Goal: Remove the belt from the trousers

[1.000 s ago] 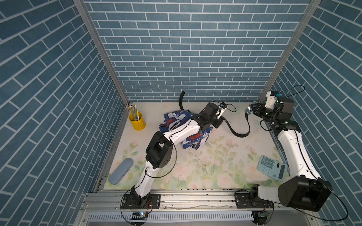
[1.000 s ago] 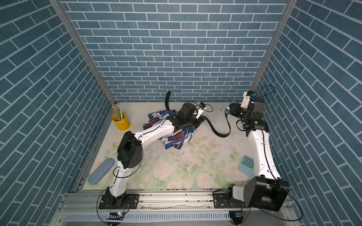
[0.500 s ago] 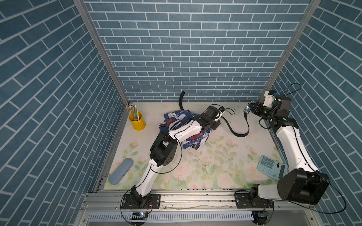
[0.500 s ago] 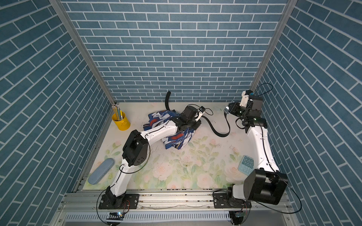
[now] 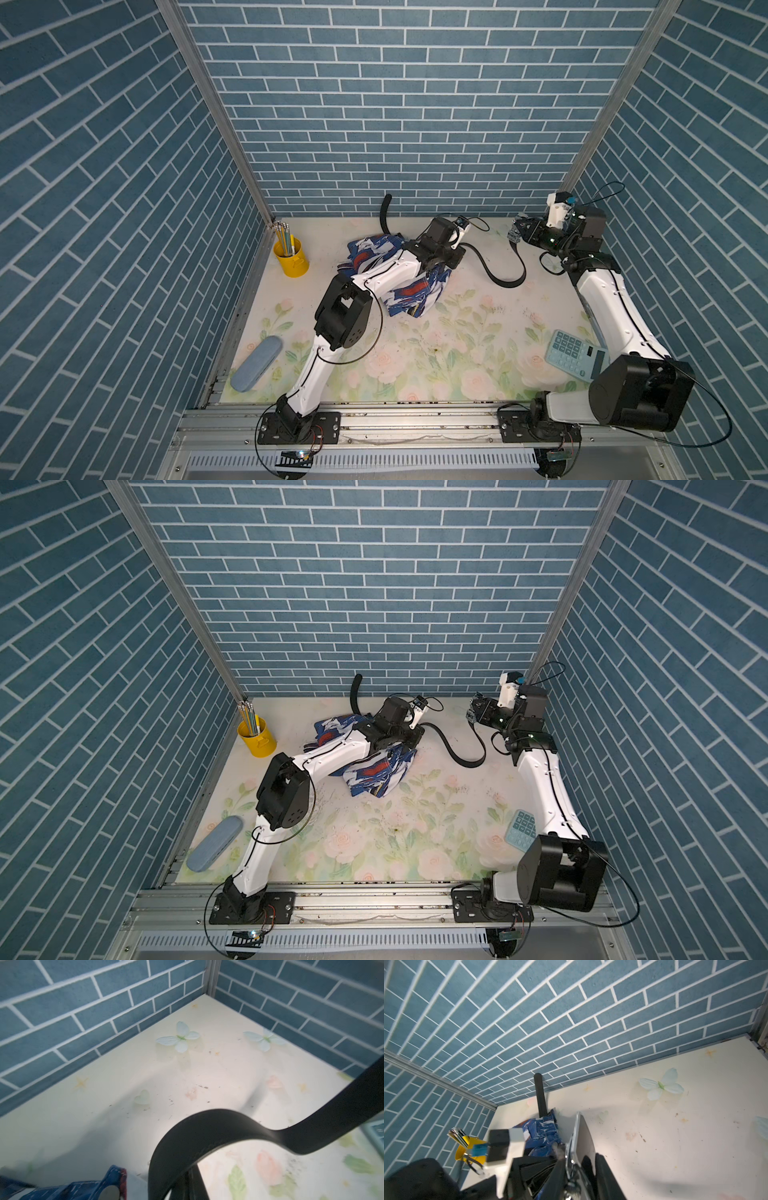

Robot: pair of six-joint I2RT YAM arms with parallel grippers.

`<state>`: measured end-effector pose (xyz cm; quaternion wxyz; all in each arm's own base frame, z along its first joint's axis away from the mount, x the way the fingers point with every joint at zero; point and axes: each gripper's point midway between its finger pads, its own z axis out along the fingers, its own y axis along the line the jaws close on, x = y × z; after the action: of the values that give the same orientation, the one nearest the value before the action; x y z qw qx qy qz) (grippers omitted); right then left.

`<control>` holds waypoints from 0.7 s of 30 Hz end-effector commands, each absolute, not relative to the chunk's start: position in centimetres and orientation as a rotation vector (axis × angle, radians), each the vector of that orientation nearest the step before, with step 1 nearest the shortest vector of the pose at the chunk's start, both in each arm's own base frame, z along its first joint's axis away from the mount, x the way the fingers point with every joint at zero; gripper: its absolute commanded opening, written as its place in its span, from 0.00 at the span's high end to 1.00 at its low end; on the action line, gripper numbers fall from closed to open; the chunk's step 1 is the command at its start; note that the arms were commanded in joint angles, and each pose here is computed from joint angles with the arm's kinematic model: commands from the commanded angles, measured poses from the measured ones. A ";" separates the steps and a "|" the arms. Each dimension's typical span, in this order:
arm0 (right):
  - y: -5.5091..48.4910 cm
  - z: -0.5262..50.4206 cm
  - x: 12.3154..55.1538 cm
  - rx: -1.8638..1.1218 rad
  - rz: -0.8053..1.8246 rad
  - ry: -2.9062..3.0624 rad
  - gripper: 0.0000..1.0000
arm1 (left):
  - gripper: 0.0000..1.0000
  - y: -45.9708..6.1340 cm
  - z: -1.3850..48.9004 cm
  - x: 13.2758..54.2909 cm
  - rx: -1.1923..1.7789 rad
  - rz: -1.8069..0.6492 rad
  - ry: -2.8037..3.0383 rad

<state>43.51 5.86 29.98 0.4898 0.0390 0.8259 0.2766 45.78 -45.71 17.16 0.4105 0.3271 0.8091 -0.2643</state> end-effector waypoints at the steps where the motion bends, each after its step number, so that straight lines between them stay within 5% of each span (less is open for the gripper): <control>1: 6.0 30.6 44.9 -0.028 0.602 1.920 0.72 | 1.00 -46.7 20.0 44.1 0.794 -0.909 2.012; 9: 6.5 30.2 42.0 -0.046 0.629 1.832 0.66 | 1.00 -45.0 21.2 45.1 0.728 -0.998 2.012; 14: 6.5 29.2 41.6 -0.024 0.640 1.862 0.81 | 1.00 -43.9 23.2 46.1 0.698 -0.979 1.981; 21: 8.2 27.2 41.7 -0.013 0.713 1.908 0.80 | 1.00 -43.6 22.2 45.6 0.696 -0.986 2.009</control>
<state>41.69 6.89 26.97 0.5278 0.0003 0.8033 0.2759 46.44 -43.51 20.98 0.3847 0.2705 0.7984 -0.3760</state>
